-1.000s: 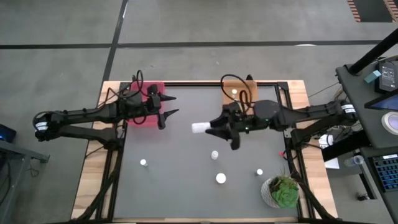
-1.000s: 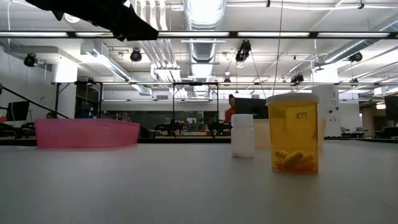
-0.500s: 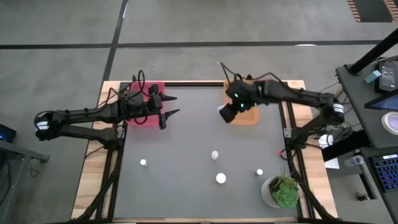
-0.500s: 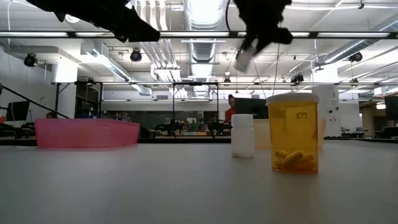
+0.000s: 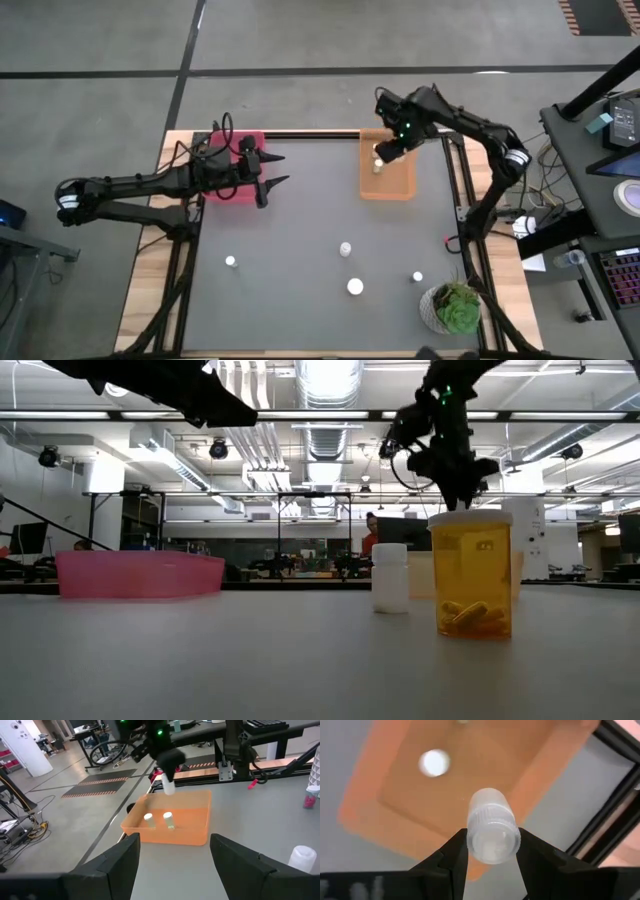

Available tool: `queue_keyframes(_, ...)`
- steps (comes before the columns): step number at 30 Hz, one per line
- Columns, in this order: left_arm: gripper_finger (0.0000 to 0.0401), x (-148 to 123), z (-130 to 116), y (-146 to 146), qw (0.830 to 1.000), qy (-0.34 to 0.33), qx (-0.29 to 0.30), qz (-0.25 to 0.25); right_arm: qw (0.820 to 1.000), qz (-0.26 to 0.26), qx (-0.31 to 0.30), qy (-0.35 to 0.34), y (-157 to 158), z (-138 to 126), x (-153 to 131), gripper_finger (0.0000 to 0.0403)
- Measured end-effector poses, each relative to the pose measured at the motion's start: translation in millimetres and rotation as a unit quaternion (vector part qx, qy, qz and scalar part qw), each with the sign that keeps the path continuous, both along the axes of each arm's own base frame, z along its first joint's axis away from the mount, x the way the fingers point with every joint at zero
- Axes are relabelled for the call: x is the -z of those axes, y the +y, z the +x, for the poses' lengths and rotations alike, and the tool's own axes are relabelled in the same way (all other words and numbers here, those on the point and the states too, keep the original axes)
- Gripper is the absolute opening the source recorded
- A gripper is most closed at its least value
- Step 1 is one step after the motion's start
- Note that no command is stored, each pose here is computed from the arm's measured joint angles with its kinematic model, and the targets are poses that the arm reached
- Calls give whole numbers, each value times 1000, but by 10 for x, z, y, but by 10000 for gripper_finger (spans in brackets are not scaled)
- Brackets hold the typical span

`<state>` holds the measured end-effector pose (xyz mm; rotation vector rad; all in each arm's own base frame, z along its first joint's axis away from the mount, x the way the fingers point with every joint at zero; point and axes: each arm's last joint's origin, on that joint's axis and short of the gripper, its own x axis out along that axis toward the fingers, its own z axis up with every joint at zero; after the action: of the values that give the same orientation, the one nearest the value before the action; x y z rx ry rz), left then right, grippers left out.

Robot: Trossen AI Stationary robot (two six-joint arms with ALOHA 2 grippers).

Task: Pick and place medicine bottles into bin by pill shape (circle, oval)
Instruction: Put the right white tablet bottle into the orange bin

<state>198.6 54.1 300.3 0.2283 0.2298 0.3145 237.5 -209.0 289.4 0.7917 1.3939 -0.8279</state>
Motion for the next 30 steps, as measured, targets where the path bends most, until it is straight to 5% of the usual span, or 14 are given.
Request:
queue_keyframes(11, 226, 0, 1, 0, 1000, 0, 0, 1, 1000, -3, 18, -1, -572, -148, 348, 137)
queue_keyframes(30, 226, 1, 0, 0, 1000, 1, 1, 2, 1000, 9, -14, -7, -790, 20, 776, 137)
